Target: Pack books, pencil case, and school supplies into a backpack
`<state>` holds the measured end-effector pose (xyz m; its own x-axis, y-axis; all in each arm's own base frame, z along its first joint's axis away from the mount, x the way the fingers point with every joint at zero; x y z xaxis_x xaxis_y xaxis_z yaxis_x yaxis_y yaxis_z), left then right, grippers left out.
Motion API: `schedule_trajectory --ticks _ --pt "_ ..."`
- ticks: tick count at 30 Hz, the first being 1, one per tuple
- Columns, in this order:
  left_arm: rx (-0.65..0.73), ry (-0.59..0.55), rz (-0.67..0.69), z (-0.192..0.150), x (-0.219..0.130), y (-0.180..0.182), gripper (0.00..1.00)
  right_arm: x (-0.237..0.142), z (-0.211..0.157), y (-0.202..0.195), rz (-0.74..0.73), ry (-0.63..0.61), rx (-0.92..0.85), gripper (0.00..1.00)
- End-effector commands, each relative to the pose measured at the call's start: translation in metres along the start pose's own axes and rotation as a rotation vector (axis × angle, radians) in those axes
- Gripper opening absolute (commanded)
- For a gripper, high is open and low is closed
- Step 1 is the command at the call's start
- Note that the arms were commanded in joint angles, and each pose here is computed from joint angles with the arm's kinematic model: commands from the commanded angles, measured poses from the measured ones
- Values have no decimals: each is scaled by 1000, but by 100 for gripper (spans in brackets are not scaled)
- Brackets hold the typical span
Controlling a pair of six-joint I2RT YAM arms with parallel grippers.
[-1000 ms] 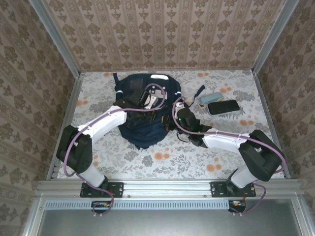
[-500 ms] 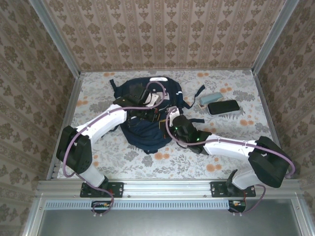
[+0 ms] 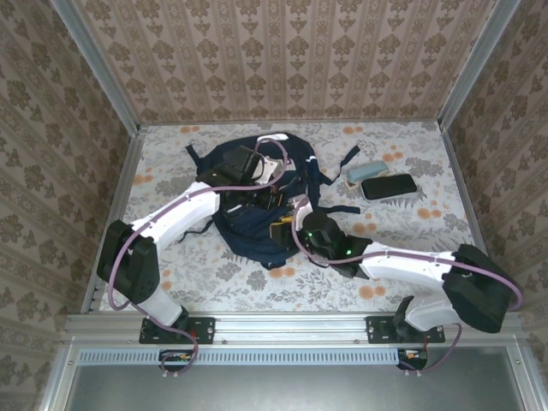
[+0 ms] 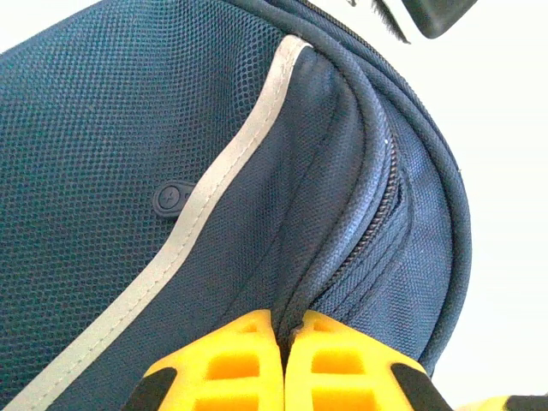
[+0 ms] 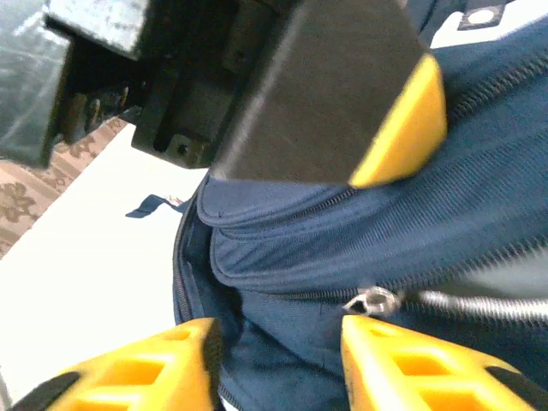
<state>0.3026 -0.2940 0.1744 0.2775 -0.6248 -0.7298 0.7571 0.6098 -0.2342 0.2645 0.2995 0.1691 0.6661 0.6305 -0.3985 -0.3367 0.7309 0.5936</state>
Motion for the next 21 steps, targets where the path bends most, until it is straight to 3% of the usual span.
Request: schedule_trajectory --ticks 1,7,16,21 --pt "17 -145 -20 29 -24 -6 0 -18 -4 -28 -43 30 109 53" --pt "53 -139 -28 24 -23 -7 0 -45 28 -45 -38 -31 311 70" --pt "141 -175 -36 17 -32 -14 0 -33 61 -39 -71 101 594 73" --pt "144 -178 -39 11 -35 -16 0 -7 68 -15 65 159 643 72"
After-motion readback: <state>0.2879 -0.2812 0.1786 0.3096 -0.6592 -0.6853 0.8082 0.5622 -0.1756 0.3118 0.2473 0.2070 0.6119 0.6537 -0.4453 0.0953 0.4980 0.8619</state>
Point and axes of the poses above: each hand's point on the last joint's axis, 136 mm out from that joint toward the fingers, its own x axis out along the fingers, its own y axis along the line the jaws close on, z = x × y, the point moved 1 cm from there along -x, back along the fingers, and after that the axes turned 15 degrees about x, right-handed, at the moved point
